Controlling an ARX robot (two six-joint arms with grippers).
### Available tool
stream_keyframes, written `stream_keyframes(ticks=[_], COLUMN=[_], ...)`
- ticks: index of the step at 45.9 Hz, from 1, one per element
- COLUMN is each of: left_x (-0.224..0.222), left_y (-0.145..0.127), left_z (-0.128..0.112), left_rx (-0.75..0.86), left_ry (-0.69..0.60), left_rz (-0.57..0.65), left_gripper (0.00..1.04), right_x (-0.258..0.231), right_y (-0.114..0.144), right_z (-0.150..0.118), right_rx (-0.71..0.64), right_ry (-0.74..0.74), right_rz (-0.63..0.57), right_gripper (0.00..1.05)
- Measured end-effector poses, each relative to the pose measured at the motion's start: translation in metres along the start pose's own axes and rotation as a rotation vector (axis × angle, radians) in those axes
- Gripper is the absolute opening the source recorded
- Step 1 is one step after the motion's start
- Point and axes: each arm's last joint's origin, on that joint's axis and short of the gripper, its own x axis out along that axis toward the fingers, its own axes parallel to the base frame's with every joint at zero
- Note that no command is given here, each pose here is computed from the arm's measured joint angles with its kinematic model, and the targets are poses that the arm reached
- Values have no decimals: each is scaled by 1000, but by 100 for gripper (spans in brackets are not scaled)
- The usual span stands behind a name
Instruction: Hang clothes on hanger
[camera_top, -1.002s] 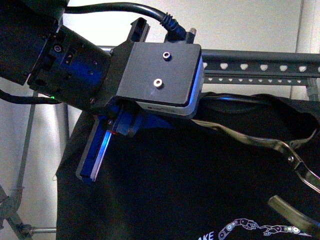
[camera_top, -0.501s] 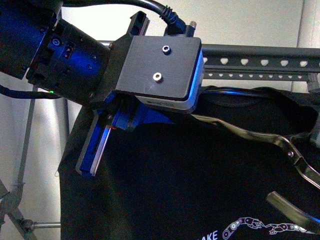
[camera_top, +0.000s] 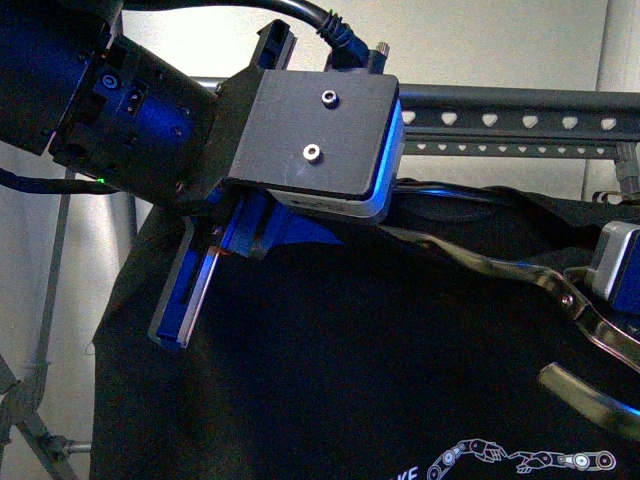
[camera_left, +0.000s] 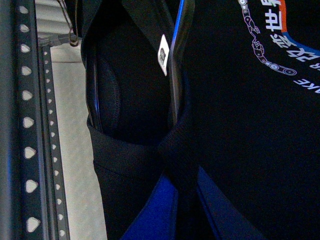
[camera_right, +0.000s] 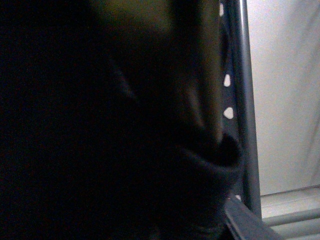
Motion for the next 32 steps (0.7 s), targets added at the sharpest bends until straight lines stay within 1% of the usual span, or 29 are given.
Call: stream_keyframes(ticks=[2,5,6,11,16,19,21,22,26,27,30,32], left_x=[0,0,0,-2,-2,-2,-2,-2,-2,-2,-2,-2], left_y=[0,1,1,2,2,2,2,2,2,2,2,2], left_z=[0,0,0,1,1,1,1,1,1,1,1,1], left_rx=[0,3,4,6,7,6,6,7,7,7,7,7], left_ry=[0,-8,-9,-14,-16,-17,-17,-17,-17,-17,-17,-17], left_rz=[0,7,8,14,14,14,14,14,14,14,14,14], left_gripper=[7,19,21,37,58,72,79,85,99,100,98,98], right_x=[0,-2,-3,-7,-12,-16,-19,-21,-29,-30,-37,-46], right_y=[-1,-3,-3,-1,2,3,3,3,-1,-3,-6,-11], right_z=[-1,-3,-3,-5,-9,-10,-12,-13,-17,-18,-21,-23], right_rx=[0,-9,-8,12,46,89,140,175,299,307,409,505], right_ry=[-1,-14,-13,-5,8,31,57,74,134,140,179,203], right_rz=[-10,-26,-29,-32,-17,15,49,70,128,128,171,207], right_gripper=[14,7,7,6,6,6,6,6,6,6,6,6])
